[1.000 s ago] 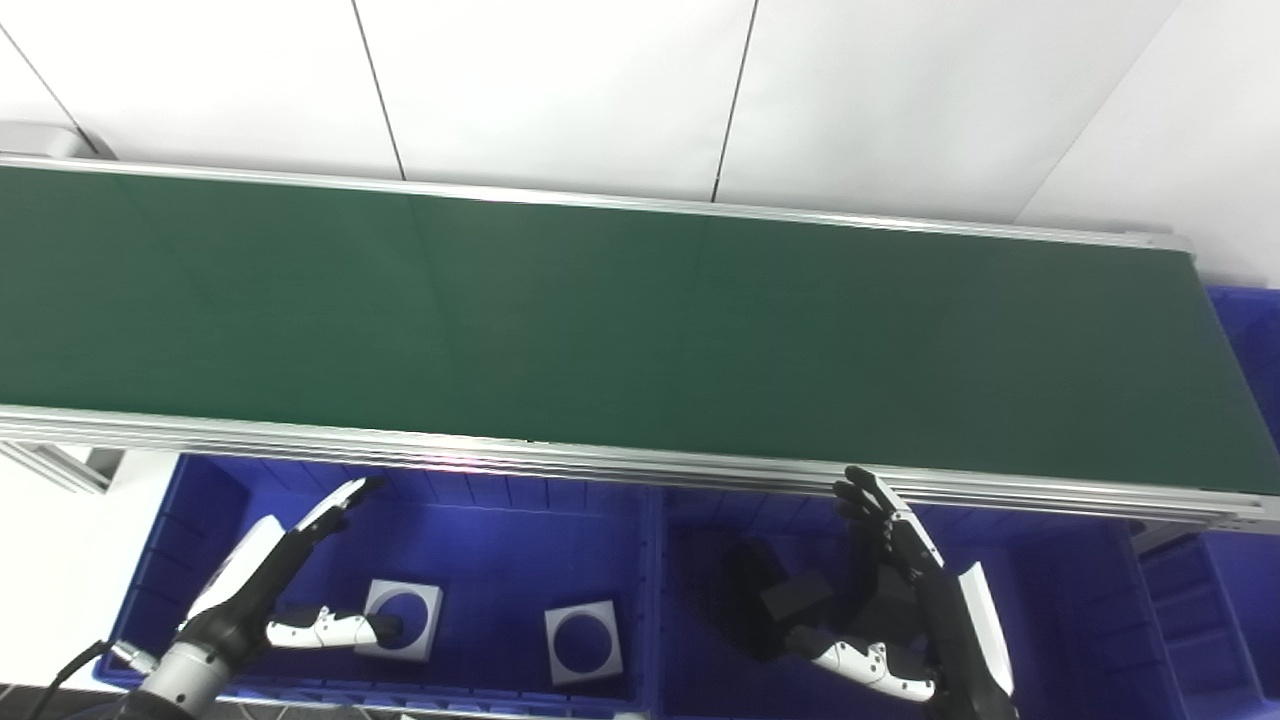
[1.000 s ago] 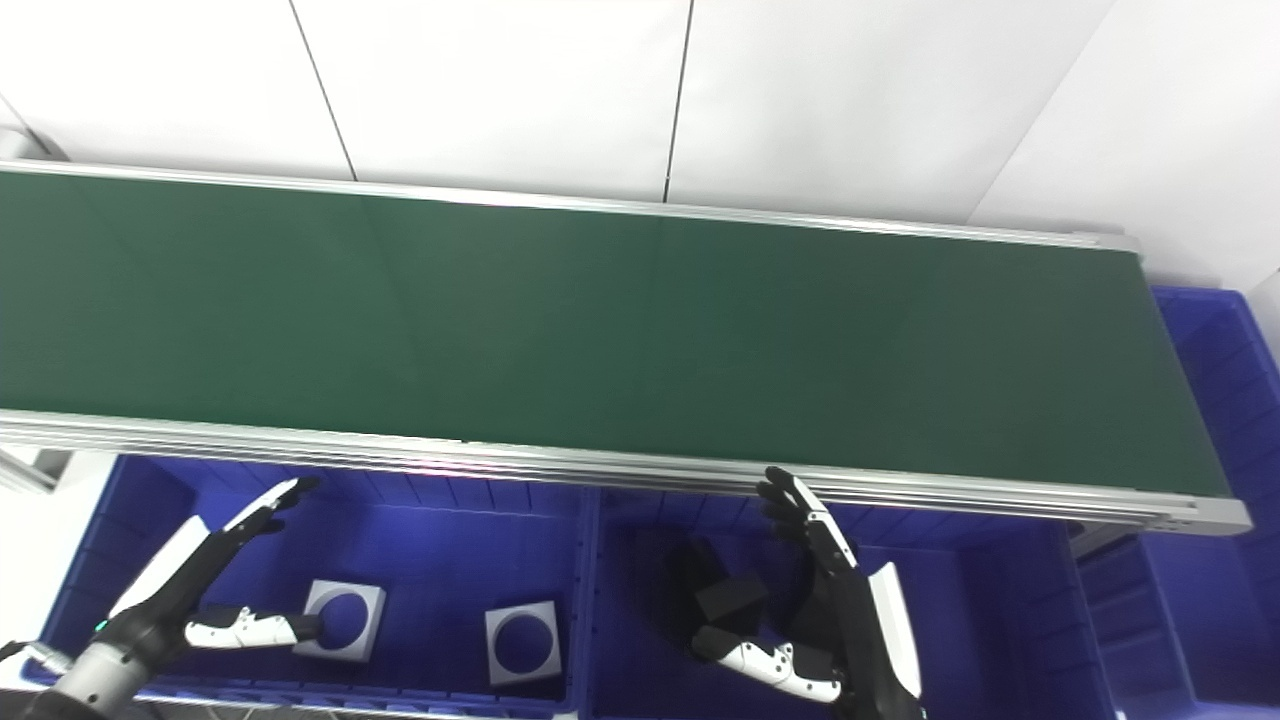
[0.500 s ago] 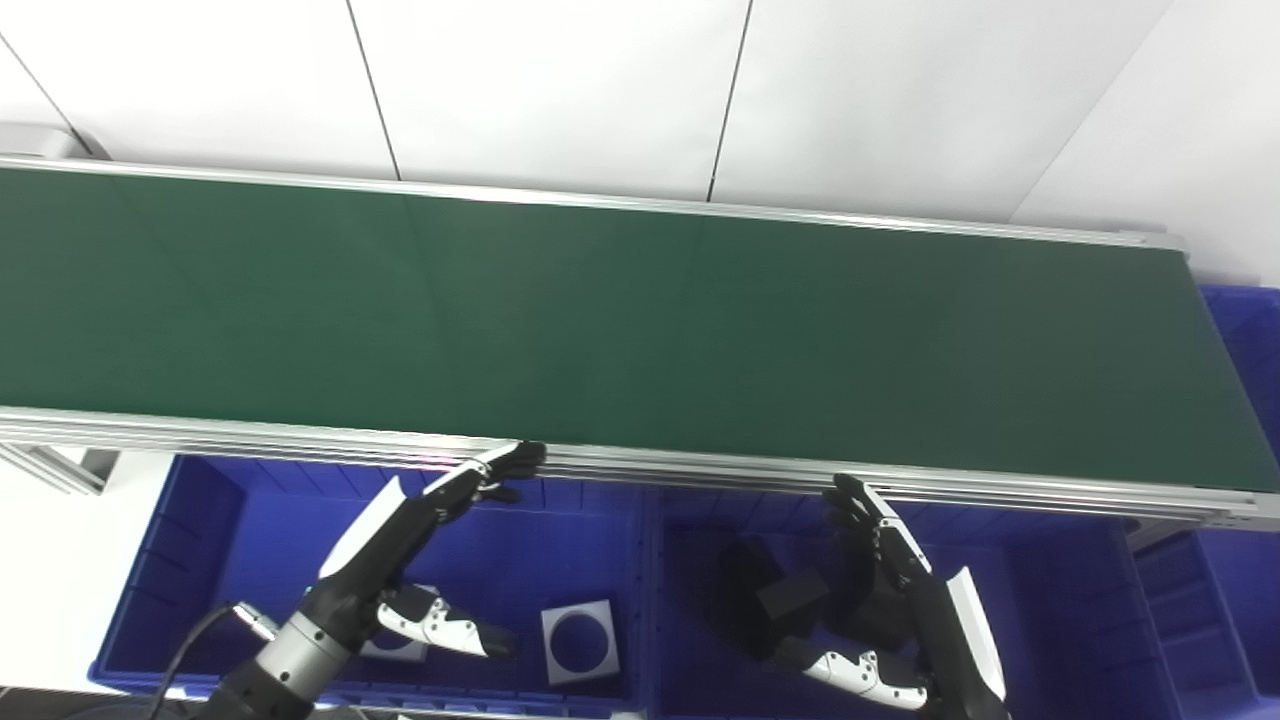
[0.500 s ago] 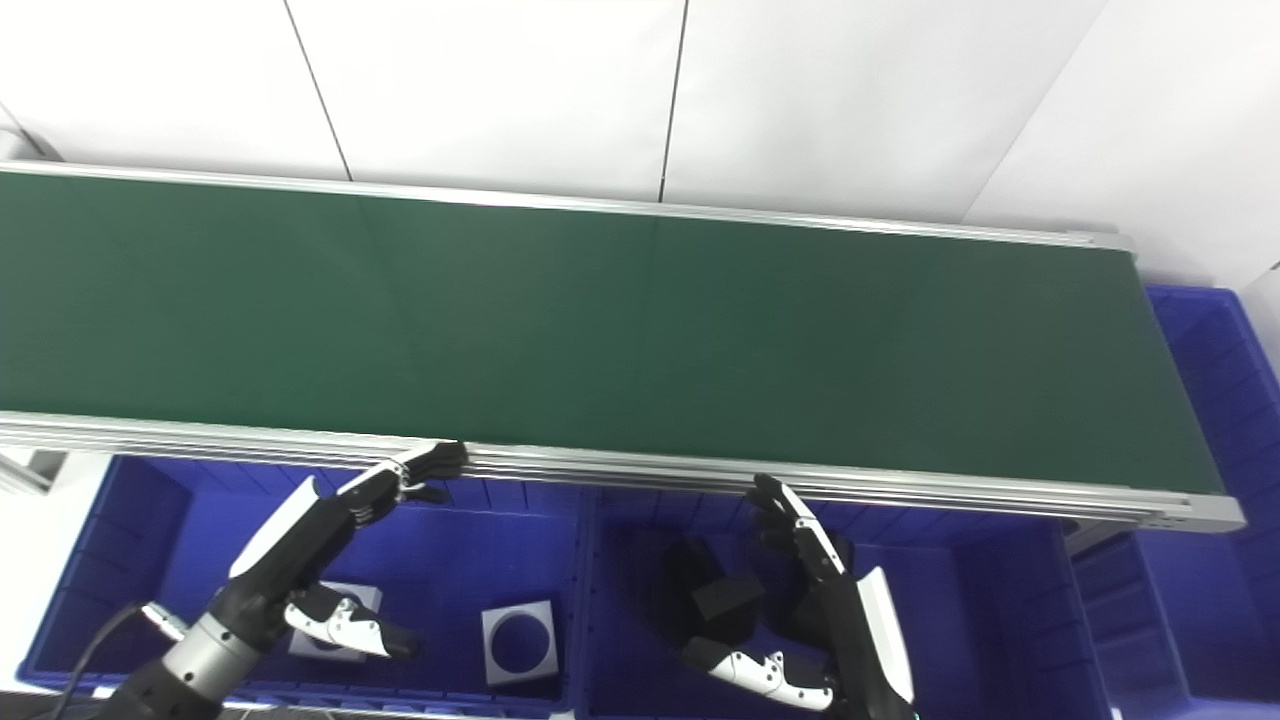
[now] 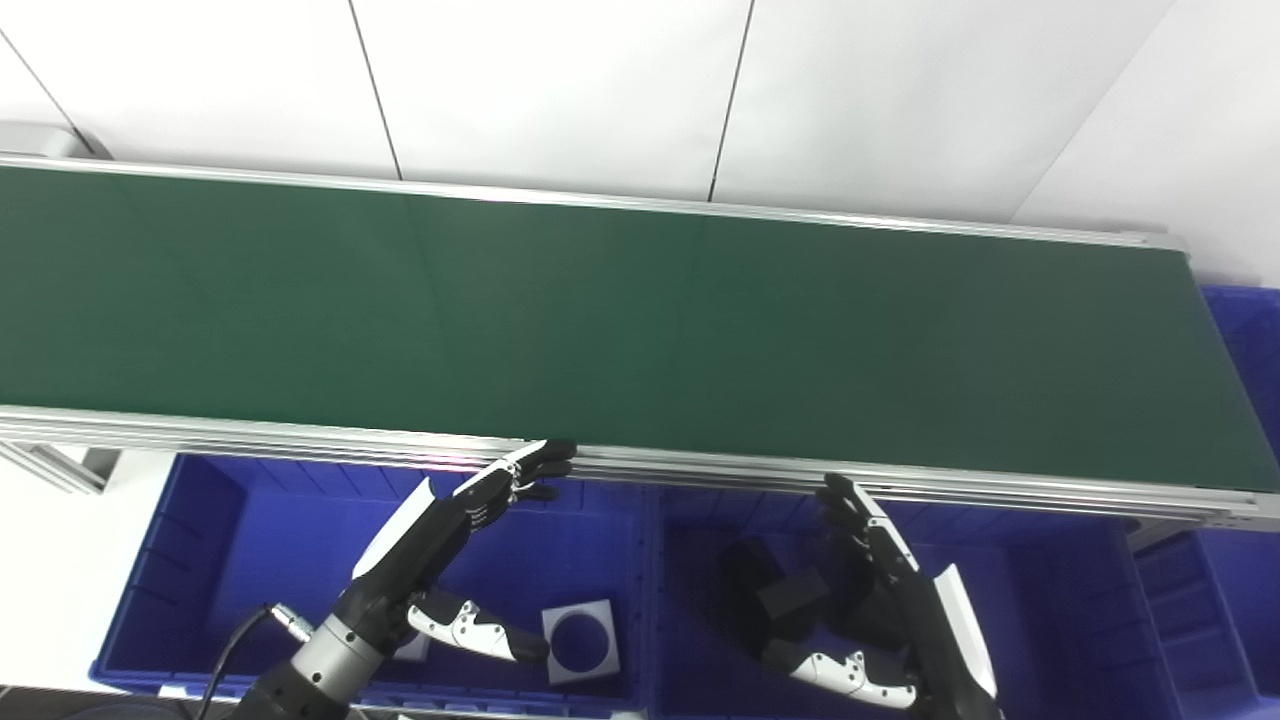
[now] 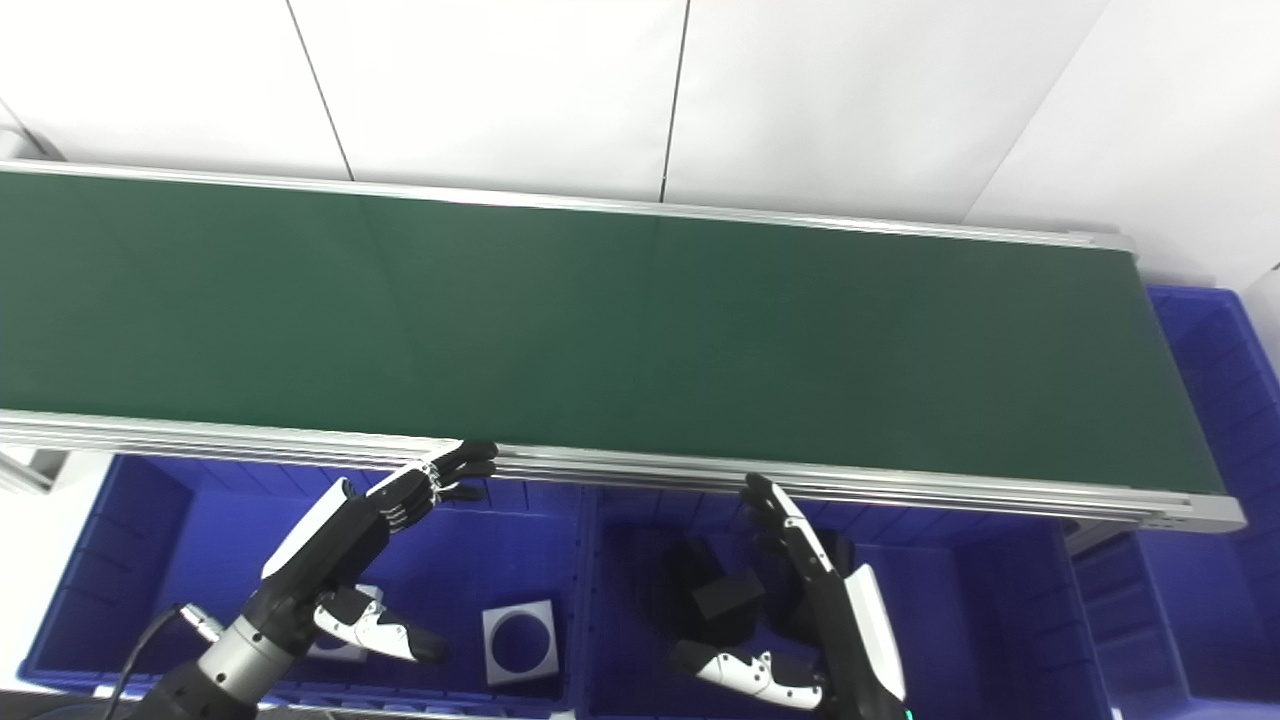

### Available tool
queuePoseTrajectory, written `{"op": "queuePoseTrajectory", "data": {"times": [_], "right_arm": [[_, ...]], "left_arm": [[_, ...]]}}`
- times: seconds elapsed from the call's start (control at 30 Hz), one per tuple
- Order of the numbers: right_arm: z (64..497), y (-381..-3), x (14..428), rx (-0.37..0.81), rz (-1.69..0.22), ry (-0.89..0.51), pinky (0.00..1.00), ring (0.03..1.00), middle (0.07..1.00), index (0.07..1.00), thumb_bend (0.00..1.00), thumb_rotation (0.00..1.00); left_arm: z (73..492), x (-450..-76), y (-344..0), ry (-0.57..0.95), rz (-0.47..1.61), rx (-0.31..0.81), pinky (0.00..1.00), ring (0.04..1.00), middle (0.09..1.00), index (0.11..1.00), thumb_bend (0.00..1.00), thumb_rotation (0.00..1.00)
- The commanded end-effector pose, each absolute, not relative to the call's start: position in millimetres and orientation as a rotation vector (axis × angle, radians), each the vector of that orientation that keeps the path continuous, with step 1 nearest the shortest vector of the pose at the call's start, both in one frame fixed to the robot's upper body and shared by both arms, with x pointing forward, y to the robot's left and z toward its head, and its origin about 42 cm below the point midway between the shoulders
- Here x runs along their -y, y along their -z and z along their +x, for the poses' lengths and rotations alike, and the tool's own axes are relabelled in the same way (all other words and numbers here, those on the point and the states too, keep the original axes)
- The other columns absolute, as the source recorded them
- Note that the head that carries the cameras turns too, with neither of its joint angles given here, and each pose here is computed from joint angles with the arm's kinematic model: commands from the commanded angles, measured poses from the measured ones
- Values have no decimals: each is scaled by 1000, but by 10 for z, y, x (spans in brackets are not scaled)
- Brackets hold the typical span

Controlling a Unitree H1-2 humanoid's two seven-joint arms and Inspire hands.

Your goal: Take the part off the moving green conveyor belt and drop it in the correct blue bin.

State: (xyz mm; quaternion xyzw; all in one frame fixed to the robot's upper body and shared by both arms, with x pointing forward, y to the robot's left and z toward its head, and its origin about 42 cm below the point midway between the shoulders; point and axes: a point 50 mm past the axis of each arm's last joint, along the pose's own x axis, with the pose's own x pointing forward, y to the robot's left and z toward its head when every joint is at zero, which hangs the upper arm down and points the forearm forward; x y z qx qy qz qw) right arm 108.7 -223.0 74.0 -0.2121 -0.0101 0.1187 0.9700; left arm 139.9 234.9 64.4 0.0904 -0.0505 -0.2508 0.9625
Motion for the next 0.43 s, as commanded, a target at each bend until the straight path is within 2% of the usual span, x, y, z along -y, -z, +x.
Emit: {"op": "queuePoseTrajectory", "data": {"times": [0.0, 0.4], "right_arm": [[1105, -838, 2193, 44, -430, -232, 771, 854, 889, 935, 917, 425], [1099, -873, 2135, 26, -433, -227, 765, 855, 889, 939, 904, 395]], "left_arm": [[1417, -2362, -670, 489, 154, 134, 813, 877, 921, 893, 999, 388], [1418, -2353, -563, 454, 138, 102, 815, 875, 912, 881, 968, 381]]}}
